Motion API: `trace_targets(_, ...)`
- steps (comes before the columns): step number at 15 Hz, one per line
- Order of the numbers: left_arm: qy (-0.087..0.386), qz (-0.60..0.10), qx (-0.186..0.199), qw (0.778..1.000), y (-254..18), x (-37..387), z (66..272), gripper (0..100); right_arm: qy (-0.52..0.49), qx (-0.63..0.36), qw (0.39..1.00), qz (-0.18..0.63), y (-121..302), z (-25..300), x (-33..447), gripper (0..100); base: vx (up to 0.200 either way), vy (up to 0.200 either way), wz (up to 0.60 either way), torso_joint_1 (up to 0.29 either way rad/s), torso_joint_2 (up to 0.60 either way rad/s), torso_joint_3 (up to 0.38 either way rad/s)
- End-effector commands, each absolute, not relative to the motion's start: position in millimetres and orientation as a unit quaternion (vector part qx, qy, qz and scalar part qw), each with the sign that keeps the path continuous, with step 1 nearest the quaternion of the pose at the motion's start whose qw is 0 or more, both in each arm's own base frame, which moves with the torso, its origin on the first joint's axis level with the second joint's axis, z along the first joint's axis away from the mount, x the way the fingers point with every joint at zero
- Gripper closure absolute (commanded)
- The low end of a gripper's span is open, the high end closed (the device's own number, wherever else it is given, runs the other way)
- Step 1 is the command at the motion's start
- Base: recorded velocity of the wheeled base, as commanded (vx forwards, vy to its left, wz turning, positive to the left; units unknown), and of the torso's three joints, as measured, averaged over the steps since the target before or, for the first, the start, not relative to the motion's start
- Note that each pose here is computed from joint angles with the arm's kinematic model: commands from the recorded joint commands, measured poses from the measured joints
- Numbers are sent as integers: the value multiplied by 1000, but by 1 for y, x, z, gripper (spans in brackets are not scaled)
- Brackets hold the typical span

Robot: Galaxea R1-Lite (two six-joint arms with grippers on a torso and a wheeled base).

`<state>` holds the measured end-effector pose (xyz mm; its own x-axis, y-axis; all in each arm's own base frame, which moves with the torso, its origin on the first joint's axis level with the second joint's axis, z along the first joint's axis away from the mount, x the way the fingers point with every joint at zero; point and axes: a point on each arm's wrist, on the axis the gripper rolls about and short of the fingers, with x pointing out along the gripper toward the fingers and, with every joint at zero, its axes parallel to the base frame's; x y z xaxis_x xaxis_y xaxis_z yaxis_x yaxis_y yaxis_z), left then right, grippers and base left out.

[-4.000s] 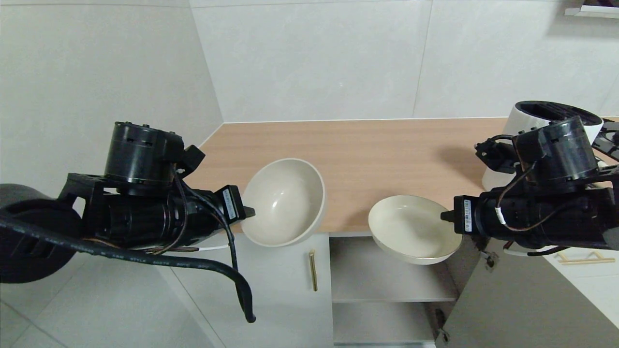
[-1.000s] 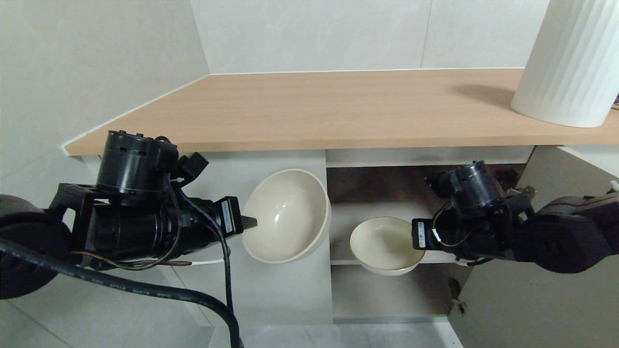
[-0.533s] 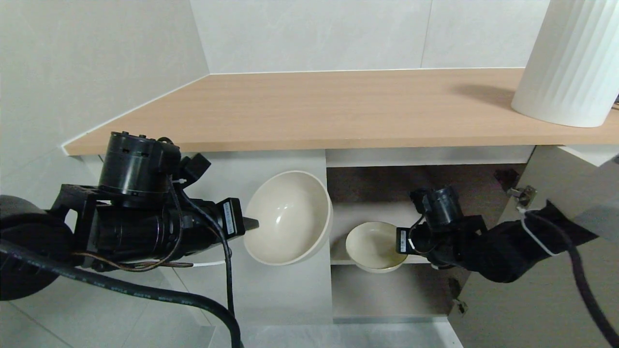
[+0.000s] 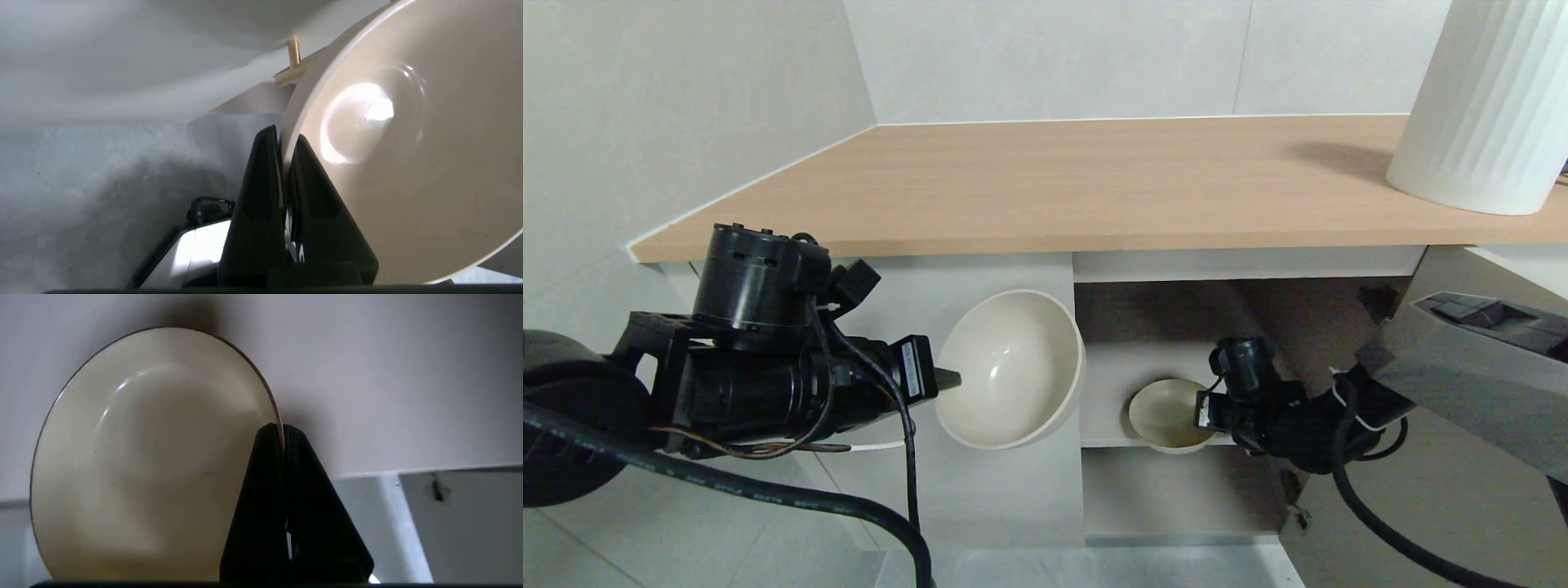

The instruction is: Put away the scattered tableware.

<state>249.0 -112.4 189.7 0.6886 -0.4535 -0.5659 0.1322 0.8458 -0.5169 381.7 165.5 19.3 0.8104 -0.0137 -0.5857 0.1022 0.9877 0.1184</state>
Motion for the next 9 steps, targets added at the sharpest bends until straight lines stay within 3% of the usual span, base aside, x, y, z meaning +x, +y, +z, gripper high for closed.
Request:
trace_targets(1, 361, -163, -224, 890, -113, 250, 188, 100, 310, 69, 947, -44, 163, 5, 392, 100, 0, 0, 0, 0, 0, 0)
trace_targets(9, 365, -162, -223, 889, -114, 252, 185, 100, 268, 69, 955, -104, 160, -2, 414, 100, 0, 0, 0, 0, 0, 0)
